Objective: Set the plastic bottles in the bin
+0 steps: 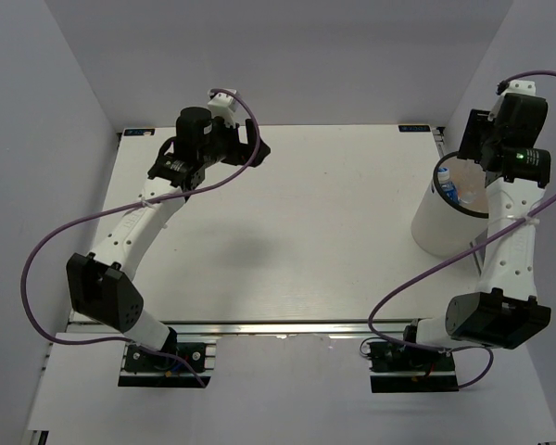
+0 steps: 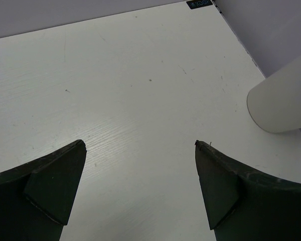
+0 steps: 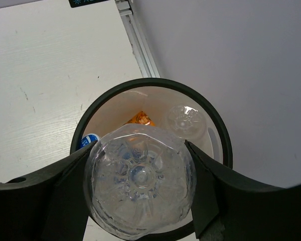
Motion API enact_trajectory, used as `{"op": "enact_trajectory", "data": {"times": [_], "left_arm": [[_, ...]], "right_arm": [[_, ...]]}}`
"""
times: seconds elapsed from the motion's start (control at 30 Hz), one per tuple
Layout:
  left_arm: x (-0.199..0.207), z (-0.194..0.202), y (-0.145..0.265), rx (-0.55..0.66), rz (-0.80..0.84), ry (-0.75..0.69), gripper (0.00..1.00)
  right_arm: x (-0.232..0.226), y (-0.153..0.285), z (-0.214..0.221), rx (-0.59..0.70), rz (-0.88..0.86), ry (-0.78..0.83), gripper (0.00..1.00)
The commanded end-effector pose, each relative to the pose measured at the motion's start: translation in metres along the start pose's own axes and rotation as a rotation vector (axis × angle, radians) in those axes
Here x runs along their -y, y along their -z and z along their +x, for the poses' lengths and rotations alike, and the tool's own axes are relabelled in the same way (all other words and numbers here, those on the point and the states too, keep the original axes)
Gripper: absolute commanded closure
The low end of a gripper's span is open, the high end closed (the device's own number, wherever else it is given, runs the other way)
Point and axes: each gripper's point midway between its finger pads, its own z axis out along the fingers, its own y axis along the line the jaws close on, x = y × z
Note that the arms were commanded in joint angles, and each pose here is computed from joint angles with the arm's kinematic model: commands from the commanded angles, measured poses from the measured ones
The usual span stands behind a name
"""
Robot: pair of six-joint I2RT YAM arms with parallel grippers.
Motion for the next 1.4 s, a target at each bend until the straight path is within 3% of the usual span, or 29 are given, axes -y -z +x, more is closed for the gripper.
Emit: {"op": "enact_trajectory", "data": {"times": [0.0,0.2,0.4,0.47,0.53,0.57,0.63,0.67,0.7,0.77,0.83,0.87,1.23,1.37], "left_arm": [[0.005,-0.008,0.007,0.013,0.009,0.023,0.02],[0.001,0.0,0.005,0.008,-0.008,0.03,0.02],[-0.002,0.005,0.003,-0.004,-0.016,0.032,0.02],[-0.003,0.004,0.003,-0.003,-0.017,0.033,0.02],[-0.003,0.005,0.003,-0.001,-0.015,0.032,0.02],[-0.002,0.006,0.003,-0.002,-0.011,0.034,0.02],[-0.004,0.007,0.001,-0.006,-0.012,0.037,0.02],[-0.003,0.006,0.001,-0.004,-0.008,0.038,0.02],[-0.003,0.007,0.0,-0.005,-0.008,0.039,0.02],[-0.003,0.007,0.0,-0.005,-0.008,0.041,0.02],[-0.003,0.007,0.0,-0.004,-0.009,0.041,0.02],[-0.003,0.007,0.0,-0.001,-0.007,0.04,0.02],[-0.009,-0.014,0.008,0.055,-0.054,0.038,0.02],[-0.044,-0.026,0.021,0.09,-0.153,0.105,0.02]], "right_arm": [[-0.007,0.002,-0.007,0.025,-0.055,-0.036,1.0],[-0.006,-0.026,0.044,-0.15,-0.052,-0.077,1.0],[-0.01,-0.045,0.068,-0.231,-0.056,-0.077,0.99],[-0.012,-0.046,0.07,-0.235,-0.066,-0.077,0.82],[-0.015,-0.044,0.065,-0.221,-0.086,-0.081,0.76],[-0.016,-0.042,0.063,-0.216,-0.094,-0.082,0.68],[-0.017,-0.033,0.046,-0.168,-0.111,-0.088,0.44],[-0.017,-0.03,0.04,-0.143,-0.116,-0.085,0.37],[-0.017,-0.022,0.03,-0.105,-0.127,-0.084,0.32],[-0.015,-0.014,0.02,-0.062,-0.127,-0.08,0.3],[-0.013,-0.003,0.008,-0.007,-0.132,-0.079,0.14],[-0.013,0.001,0.004,0.011,-0.137,-0.072,0.11],[-0.008,0.044,-0.041,0.146,-0.157,-0.039,0.11],[-0.037,0.07,-0.073,0.24,-0.345,-0.028,0.11]]}}
